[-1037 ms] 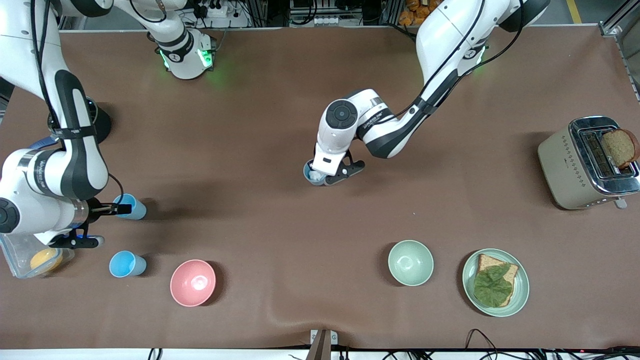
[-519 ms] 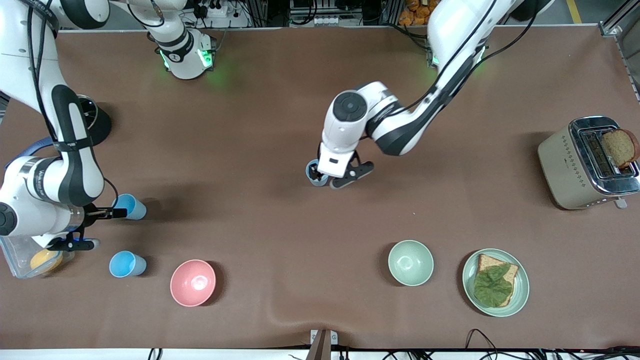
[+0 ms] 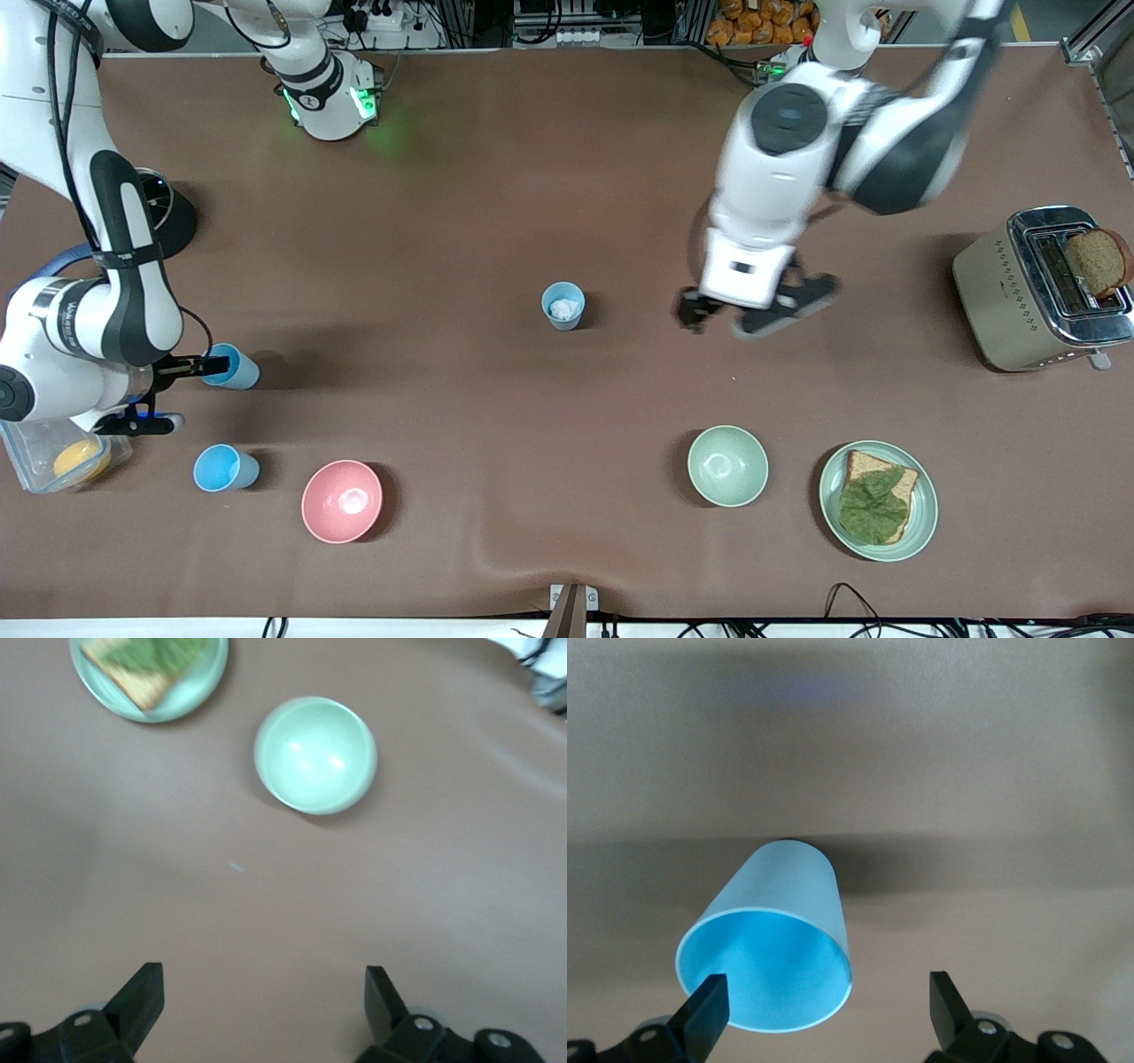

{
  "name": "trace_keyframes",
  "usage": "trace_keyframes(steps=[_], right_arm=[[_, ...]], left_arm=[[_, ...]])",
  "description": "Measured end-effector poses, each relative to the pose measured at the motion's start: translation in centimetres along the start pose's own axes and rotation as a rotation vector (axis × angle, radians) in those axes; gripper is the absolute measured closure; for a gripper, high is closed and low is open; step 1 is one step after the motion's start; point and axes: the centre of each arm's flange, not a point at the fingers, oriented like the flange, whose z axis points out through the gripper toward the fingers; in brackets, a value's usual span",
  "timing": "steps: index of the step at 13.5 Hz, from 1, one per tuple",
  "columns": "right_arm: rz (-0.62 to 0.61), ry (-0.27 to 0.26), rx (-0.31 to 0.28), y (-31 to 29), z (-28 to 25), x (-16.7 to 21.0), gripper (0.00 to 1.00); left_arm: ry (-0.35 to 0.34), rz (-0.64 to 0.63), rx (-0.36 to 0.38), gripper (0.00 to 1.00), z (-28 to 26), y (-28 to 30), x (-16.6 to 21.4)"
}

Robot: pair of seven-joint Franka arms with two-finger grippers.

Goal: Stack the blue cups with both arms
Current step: 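Open the left gripper and withdraw it back toward the toaster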

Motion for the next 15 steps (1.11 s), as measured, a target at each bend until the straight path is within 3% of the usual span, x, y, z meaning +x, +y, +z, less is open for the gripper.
trace_keyframes(steps=[2, 3, 6, 10, 13, 15], right_arm=[[-0.003, 0.008, 0.000, 0.1, 1.2, 0.1, 0.00], [-0.004, 0.017, -0.001, 0.1, 1.8, 0.2, 0.09], [-0.007, 0.024, -0.001, 0.1, 2.4, 0.3, 0.47], [-0.018, 0.043, -0.001, -0.3, 2.0, 0.5, 0.93], [-0.066, 0.052, 0.015, -3.3, -1.6, -0.2, 0.96], [-0.090, 0.051, 0.063, -7.5, -5.4, -1.6, 0.96]], left_arm=[[-0.016, 0.099, 0.058, 0.00, -0.6, -6.4, 4.5], [-0.032, 0.135, 0.084, 0.00, -0.9, -9.3, 6.2], [-0.061, 0.223, 0.088, 0.00, -2.6, -15.8, 9.1], [-0.082, 0.255, 0.094, 0.00, -7.7, -19.8, 9.7], [-0.085, 0.273, 0.079, 0.00, -11.1, -21.9, 9.6], [-0.116, 0.270, 0.022, 0.00, -11.8, -24.4, 9.9]])
